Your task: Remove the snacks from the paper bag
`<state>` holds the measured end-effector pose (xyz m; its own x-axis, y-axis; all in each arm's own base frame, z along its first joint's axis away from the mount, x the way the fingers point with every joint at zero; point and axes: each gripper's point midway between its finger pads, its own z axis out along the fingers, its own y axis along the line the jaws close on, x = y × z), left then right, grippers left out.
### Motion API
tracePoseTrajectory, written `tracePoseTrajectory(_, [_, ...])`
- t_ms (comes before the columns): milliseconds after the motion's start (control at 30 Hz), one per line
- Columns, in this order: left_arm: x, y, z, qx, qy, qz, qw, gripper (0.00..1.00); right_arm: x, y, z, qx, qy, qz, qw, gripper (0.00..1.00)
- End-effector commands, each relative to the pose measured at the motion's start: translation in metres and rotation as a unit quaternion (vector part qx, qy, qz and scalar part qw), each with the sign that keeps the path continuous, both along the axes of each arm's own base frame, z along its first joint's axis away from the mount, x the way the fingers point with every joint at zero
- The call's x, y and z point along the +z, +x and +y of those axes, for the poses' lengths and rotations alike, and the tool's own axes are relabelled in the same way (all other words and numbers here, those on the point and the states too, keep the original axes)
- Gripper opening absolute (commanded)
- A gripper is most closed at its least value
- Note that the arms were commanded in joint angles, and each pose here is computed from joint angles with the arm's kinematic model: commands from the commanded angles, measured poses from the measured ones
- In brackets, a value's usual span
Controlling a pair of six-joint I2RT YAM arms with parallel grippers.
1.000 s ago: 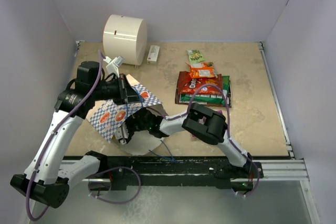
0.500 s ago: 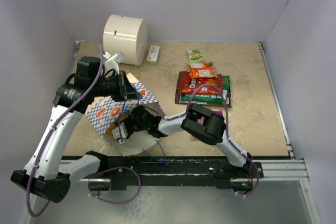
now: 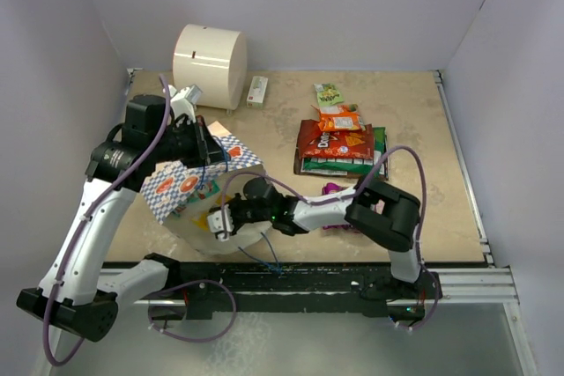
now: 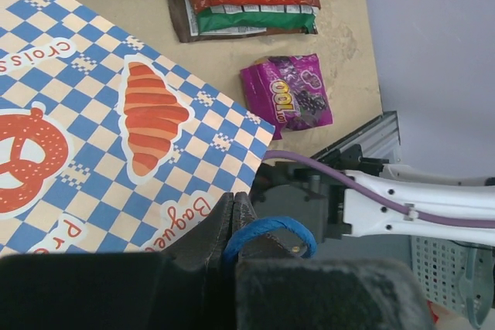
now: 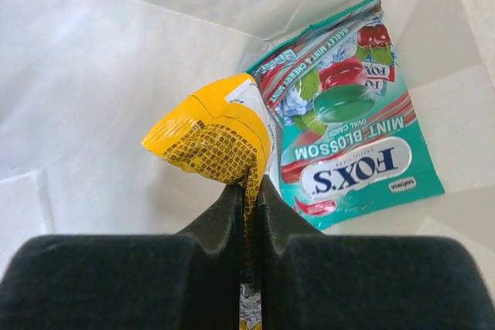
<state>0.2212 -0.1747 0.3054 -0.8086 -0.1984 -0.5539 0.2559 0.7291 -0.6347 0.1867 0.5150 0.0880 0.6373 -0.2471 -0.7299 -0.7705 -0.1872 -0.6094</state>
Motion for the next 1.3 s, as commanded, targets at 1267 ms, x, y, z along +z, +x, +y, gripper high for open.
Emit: tracePoseTrajectory(1267, [-0.012,0.007,0.004,-0.001,0.021,-0.026,0.999,0.00,0.207,0.100,-0.339,-0.727,0.175,0.261,0.610,0.00])
